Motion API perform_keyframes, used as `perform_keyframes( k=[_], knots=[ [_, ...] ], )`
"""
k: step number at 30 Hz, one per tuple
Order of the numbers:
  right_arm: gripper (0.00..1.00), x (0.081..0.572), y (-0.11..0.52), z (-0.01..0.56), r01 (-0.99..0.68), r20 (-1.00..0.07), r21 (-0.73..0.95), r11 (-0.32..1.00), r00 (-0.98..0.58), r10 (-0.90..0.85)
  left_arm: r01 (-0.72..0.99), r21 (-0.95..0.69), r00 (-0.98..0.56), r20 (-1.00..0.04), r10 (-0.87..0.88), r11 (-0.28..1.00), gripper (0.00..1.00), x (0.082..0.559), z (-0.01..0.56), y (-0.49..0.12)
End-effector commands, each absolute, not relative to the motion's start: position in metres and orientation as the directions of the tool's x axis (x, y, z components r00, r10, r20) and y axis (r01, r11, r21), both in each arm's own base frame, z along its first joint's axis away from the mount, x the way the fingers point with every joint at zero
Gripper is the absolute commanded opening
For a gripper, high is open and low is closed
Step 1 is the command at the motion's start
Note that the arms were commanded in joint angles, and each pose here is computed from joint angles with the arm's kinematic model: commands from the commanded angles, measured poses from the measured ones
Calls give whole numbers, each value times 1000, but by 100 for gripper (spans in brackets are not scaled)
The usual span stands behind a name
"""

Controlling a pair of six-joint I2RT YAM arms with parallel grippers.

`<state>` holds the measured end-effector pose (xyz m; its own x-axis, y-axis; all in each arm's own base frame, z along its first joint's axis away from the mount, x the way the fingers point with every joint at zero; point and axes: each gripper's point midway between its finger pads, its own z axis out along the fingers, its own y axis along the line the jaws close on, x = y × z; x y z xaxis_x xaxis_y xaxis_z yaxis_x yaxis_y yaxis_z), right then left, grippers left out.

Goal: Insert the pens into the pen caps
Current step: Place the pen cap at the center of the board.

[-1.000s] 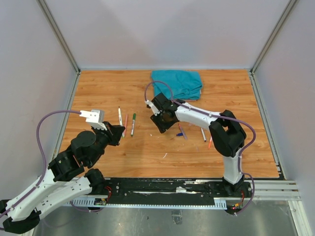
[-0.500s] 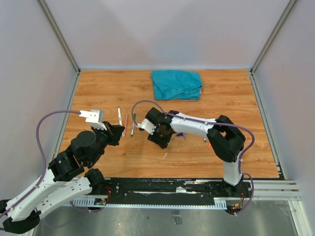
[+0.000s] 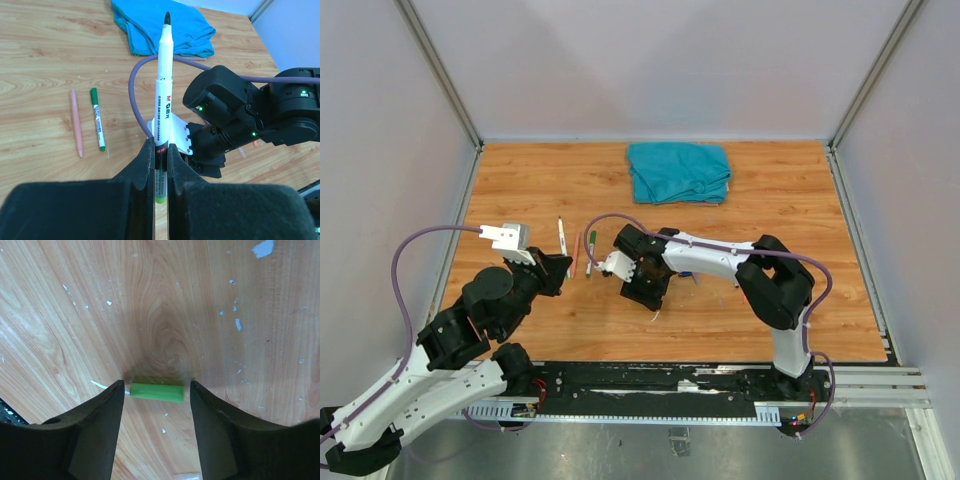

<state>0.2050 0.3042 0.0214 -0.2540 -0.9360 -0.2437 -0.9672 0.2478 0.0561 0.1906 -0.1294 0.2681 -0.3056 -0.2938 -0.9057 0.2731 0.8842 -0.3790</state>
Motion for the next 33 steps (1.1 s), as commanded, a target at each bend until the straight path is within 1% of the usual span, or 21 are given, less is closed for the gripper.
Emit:
perform_keyframes(
  k=[1,6,8,11,14,20,22,25,29,33],
  knots=[
    [58,201,304,23,-971,-220,54,231,-237,-946,262,-377,-286,-909,-302,888,0,192,270,-125],
    [62,203,310,43,-964,-292,36,264,-263,-920,261,-380,-286,-909,-305,888,1,191,271,-124],
    [64,208,313,53,-951,-340,7,308,-292,-894,263,-384,-284,-908,-309,885,0,190,272,-123],
    [66,214,315,68,-915,-417,-17,402,-359,-835,264,-385,-284,-907,-310,884,1,190,272,-123],
    [66,214,315,79,-865,-473,0,503,-443,-762,266,-388,-285,-906,-313,882,0,190,271,-124],
    [68,219,309,94,-695,-566,52,717,-612,-552,267,-385,-289,-907,-308,884,0,191,270,-126],
    [69,223,301,99,-590,-583,70,805,-678,-447,266,-384,-289,-907,-307,884,0,191,270,-126],
    [70,224,290,101,-444,-587,103,890,-750,-306,264,-383,-289,-907,-306,885,1,192,269,-126],
    [74,220,285,100,-294,-570,177,939,-809,-146,267,-379,-295,-907,-299,886,0,192,267,-128],
    [73,219,288,97,-193,-551,240,951,-834,-29,268,-376,-297,-908,-296,887,0,192,266,-129]
  ],
)
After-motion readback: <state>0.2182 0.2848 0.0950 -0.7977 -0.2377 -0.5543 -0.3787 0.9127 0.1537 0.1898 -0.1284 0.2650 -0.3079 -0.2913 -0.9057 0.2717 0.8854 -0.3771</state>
